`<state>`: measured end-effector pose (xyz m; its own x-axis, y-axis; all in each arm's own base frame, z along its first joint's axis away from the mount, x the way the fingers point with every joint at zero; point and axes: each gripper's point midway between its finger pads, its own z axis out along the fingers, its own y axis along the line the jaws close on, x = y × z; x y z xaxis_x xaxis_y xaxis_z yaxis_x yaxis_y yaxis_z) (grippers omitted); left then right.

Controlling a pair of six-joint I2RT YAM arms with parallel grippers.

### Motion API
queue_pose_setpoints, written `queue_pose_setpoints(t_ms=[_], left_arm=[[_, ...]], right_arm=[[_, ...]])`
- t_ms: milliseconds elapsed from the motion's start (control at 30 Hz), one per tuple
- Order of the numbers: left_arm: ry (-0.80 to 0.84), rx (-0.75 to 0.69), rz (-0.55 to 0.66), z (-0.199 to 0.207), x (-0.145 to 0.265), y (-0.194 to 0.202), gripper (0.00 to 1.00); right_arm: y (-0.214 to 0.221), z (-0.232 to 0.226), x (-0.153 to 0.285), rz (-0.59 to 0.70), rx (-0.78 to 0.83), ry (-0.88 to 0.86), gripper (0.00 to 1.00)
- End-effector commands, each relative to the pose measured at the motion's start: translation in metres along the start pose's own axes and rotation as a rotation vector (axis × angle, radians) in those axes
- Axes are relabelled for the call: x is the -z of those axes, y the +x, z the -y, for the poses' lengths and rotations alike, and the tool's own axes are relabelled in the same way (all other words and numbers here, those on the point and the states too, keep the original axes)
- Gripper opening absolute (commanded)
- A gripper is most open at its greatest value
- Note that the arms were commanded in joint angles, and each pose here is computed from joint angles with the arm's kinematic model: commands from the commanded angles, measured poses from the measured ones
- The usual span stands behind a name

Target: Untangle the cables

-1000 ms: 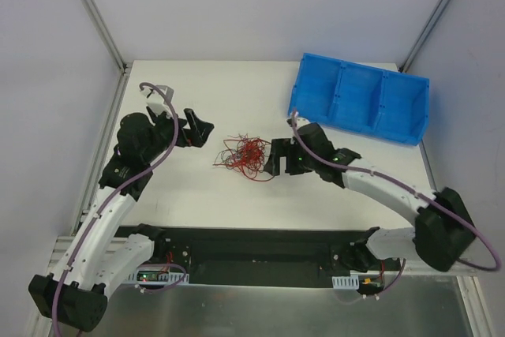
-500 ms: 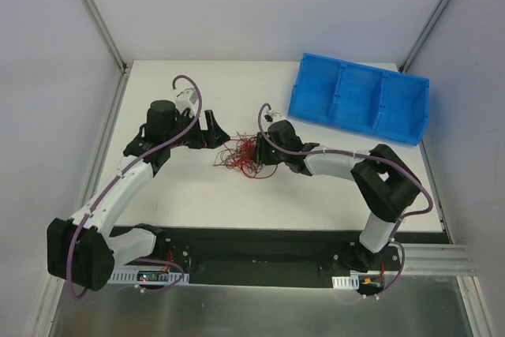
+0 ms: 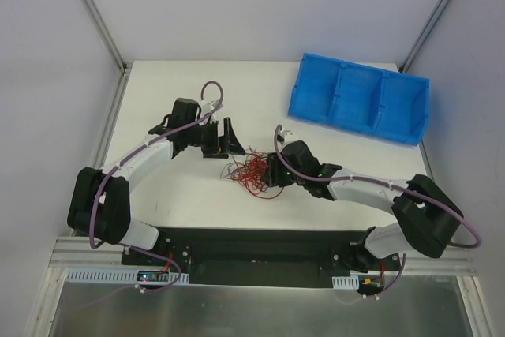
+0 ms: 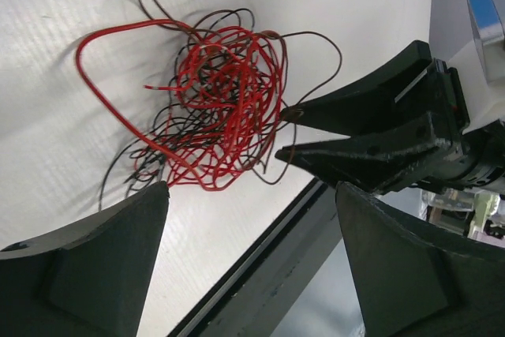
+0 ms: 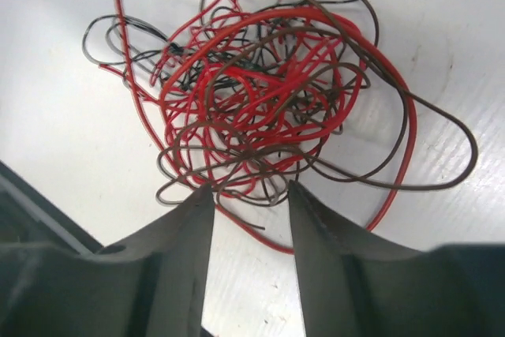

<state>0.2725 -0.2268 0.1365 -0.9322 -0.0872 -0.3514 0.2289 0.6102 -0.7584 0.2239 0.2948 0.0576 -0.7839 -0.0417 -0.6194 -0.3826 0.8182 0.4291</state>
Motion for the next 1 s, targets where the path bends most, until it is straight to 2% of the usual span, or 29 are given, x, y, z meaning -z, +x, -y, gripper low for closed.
queue_pose_setpoints(t_ms=[0, 67, 133, 200, 267, 467, 533, 667, 867, 900, 967], left_arm=[[0.041, -0.002, -0.008, 0.033, -0.003, -0.012, 0.91], [0.013, 0.005, -0.023, 0.037, -0.008, -0.013, 0.94], [-0.028, -0.009, -0.014, 0.03, -0.015, -0.016, 0.91], [-0.065, -0.025, -0.035, 0.016, -0.024, -0.014, 0.81], [-0.064, -0.005, -0.086, 0.007, -0.033, -0.006, 0.76], [-0.054, -0.042, -0.129, 0.008, -0.04, 0.002, 0.73], [-0.054, -0.059, -0.143, 0.01, -0.043, 0.006, 0.76], [-0.123, -0.136, -0.169, 0.01, -0.048, 0.019, 0.88], [-0.288, -0.22, -0.18, -0.009, -0.057, 0.023, 0.89], [-0.314, -0.241, -0.18, -0.011, -0.059, 0.024, 0.9], [-0.351, -0.259, -0.194, -0.017, -0.062, 0.027, 0.96]], right_arm=[[-0.018, -0.017, 0.027, 0.01, 0.057, -0.053, 0.57], [-0.022, -0.013, 0.04, -0.003, 0.071, -0.037, 0.68], [-0.03, -0.008, 0.05, 0.004, 0.052, -0.022, 0.72], [-0.039, -0.003, 0.056, 0.004, 0.023, -0.031, 0.72], [-0.05, 0.001, 0.06, 0.009, 0.003, -0.022, 0.69], [-0.061, 0.011, 0.048, 0.017, -0.18, -0.01, 0.59], [-0.06, 0.012, 0.043, 0.013, -0.247, 0.004, 0.58], [-0.056, 0.025, 0.041, 0.046, -0.363, 0.071, 0.59], [-0.061, 0.033, 0.023, 0.069, -0.559, 0.096, 0.57], [-0.059, 0.035, 0.017, 0.058, -0.597, 0.109, 0.55], [-0.071, 0.03, 0.009, 0.083, -0.615, 0.079, 0.42]])
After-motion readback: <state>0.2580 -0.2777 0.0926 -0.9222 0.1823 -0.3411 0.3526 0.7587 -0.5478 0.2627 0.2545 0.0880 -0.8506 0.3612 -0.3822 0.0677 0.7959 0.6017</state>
